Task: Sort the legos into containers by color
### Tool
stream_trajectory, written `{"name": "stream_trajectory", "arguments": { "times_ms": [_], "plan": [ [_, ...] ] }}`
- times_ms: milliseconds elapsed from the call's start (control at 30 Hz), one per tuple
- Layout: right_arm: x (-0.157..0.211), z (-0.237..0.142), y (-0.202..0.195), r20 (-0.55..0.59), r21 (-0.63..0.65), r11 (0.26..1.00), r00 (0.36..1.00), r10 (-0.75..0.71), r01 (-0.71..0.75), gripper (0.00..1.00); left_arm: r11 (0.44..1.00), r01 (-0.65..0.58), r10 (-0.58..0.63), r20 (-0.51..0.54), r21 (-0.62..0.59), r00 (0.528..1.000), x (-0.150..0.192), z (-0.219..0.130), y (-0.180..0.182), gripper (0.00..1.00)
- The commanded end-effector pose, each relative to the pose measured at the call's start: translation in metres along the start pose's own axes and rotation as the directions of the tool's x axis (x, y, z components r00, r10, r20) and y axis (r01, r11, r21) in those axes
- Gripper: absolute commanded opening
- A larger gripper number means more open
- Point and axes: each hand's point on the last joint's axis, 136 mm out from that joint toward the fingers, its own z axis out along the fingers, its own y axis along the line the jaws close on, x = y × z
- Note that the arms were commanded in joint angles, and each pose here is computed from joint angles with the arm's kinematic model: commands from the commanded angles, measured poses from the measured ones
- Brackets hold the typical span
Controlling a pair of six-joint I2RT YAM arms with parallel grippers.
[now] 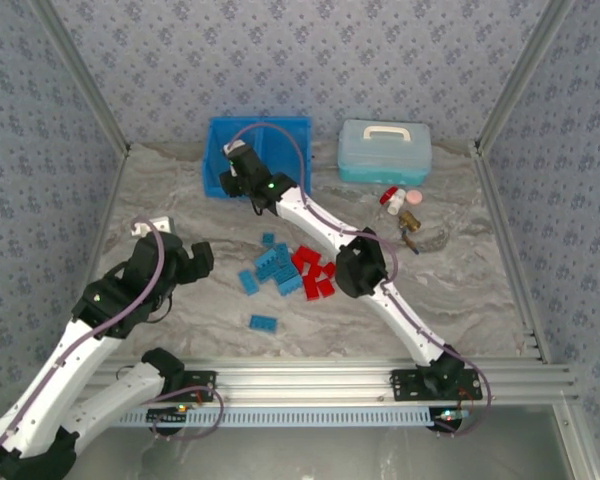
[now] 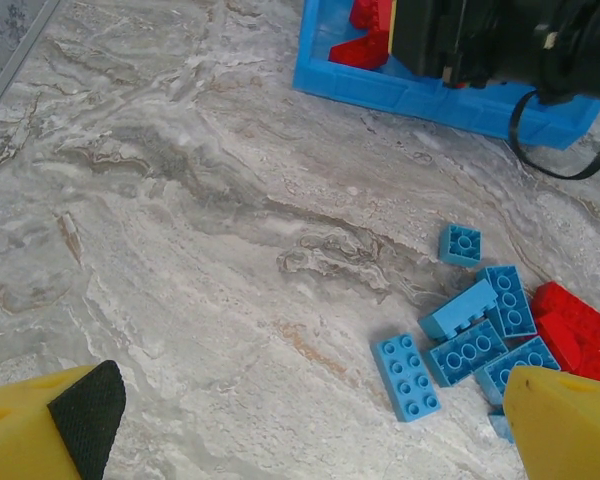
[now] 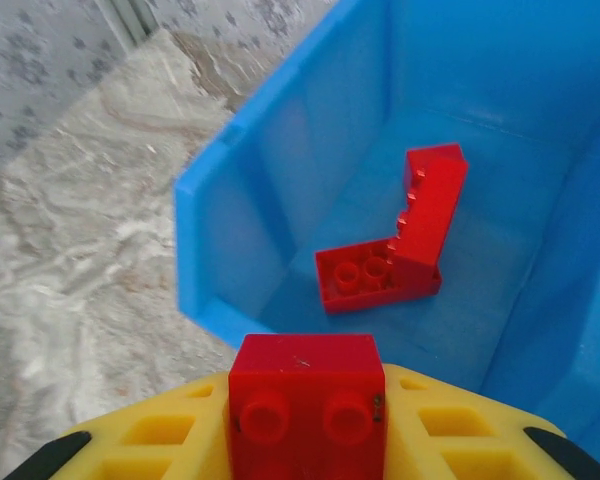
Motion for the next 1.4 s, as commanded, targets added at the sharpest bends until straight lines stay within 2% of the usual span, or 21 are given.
{"name": "stream_trajectory", "arguments": {
  "times_ms": [0, 167, 333, 433, 633, 833, 1000, 1133, 1233, 1367],
  "plan": [
    [-0.024, 0.003, -0.008, 0.099, 0.001, 0.999, 0.995, -0.032, 0.032, 0.37, 1.0, -0.009, 0.009, 0.008, -0.024, 1.0, 0.003, 0.0, 0.008, 0.99],
    [-0.023, 0.02, -0.012, 0.15, 0.004, 1.0, 0.988, -0.028, 0.028, 0.42, 1.0, -0.002, 0.002, 0.01, -0.027, 1.0, 0.004, 0.003, 0.008, 0.99],
    [-0.025, 0.023, -0.019, 0.172, 0.006, 0.999, 0.985, 0.034, -0.035, 0.66, 1.0, 0.012, -0.012, 0.003, -0.015, 1.0, 0.007, 0.006, 0.006, 0.99],
    [-0.035, 0.015, -0.014, 0.181, -0.01, 1.0, 0.983, 0.03, -0.029, 0.68, 1.0, 0.011, -0.011, -0.009, -0.009, 1.0, 0.01, 0.01, 0.004, 0.99],
    [-0.07, -0.043, 0.015, 0.144, -0.075, 0.997, 0.99, 0.006, 0.005, 0.7, 0.997, -0.019, 0.023, -0.064, 0.071, 0.998, 0.015, 0.017, -0.015, 0.99],
    [-0.083, -0.132, 0.029, 0.082, -0.111, 0.994, 0.997, 0.011, -0.002, 0.72, 0.955, -0.074, 0.117, -0.134, 0.287, 0.984, 0.022, 0.028, -0.067, 0.98],
    [-0.065, -0.22, -0.001, 0.065, -0.065, 0.998, 0.998, 0.001, 0.004, 0.74, 0.927, -0.102, 0.182, -0.196, 0.362, 0.963, 0.029, 0.042, -0.106, 0.97],
    [-0.018, -0.28, -0.044, 0.055, 0.032, 0.999, 0.998, 0.032, -0.034, 0.76, 0.914, -0.142, 0.236, -0.213, 0.381, 0.948, 0.042, 0.053, -0.146, 0.97],
    [0.028, -0.32, -0.084, 0.035, 0.15, 0.983, 0.994, 0.106, -0.11, 0.77, 0.95, -0.119, 0.199, -0.264, 0.288, 0.944, 0.06, 0.068, -0.163, 0.96],
    [0.094, -0.359, -0.129, -0.024, 0.274, 0.939, 0.975, 0.223, -0.208, 0.81, 0.979, -0.062, 0.12, -0.299, 0.195, 0.947, 0.09, 0.081, -0.193, 0.85]
  ]
}}
